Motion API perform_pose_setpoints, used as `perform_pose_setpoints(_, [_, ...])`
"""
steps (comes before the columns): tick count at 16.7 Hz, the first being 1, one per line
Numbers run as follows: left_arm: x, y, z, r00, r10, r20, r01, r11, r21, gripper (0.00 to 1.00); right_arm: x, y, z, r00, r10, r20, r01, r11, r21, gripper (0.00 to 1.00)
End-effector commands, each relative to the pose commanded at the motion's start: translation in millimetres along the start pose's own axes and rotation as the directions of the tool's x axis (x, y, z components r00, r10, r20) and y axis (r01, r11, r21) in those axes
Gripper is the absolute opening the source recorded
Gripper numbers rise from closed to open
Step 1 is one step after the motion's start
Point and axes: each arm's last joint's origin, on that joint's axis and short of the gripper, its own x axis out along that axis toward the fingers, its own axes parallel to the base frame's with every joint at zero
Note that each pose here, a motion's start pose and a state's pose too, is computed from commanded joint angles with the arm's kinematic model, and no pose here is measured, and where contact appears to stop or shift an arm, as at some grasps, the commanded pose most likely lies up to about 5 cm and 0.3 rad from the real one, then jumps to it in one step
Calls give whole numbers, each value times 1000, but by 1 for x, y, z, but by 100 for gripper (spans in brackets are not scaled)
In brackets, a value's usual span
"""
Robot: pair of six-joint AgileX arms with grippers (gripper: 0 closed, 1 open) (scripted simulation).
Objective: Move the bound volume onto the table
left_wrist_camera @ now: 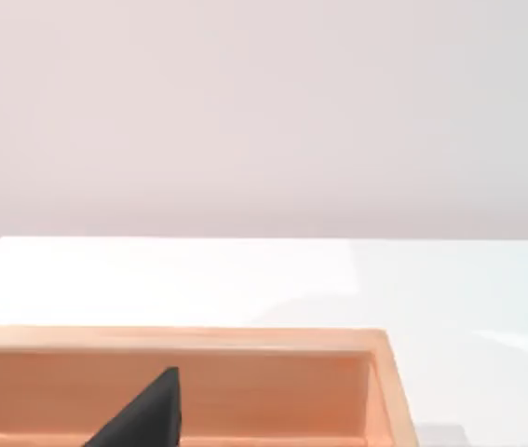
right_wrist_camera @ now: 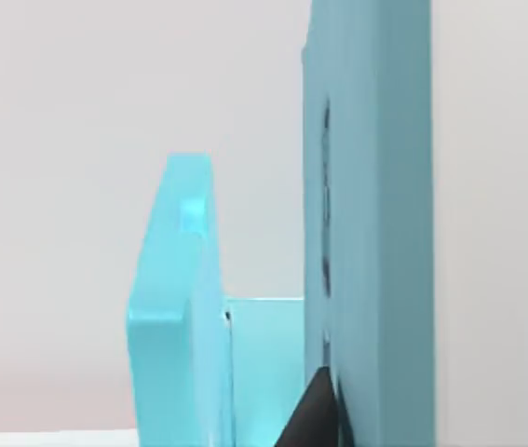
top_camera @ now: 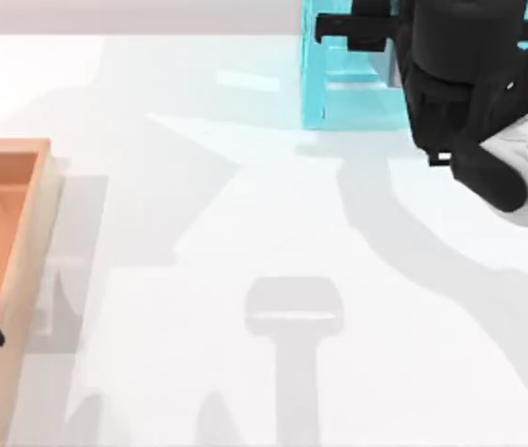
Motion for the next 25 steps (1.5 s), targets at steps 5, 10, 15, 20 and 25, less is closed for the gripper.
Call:
perform_pose_setpoints(5, [0, 0, 0, 1000, 0, 0, 0, 1000, 0, 100, -49, -13, 14, 1000, -11, -19, 10, 1000, -15, 0])
perform_pose_setpoints(10, [0, 0, 0, 1000, 0, 0, 0, 1000, 0, 100, -48, -14, 13, 1000, -15, -24, 14, 1000, -17, 0])
perform_pose_setpoints(15, [0, 0, 0, 1000, 0, 0, 0, 1000, 0, 100, -60, 18, -12, 997, 4, -77, -19, 980, -200, 0])
perform_pose_setpoints(20, [0, 0, 0, 1000, 0, 0, 0, 1000, 0, 100, -114, 81, -75, 984, 50, -172, -157, 702, -695, 0])
perform_pose_setpoints(25, [0, 0, 0, 1000, 0, 0, 0, 1000, 0, 100, -190, 118, -129, 975, 113, -193, -211, 176, -961, 0])
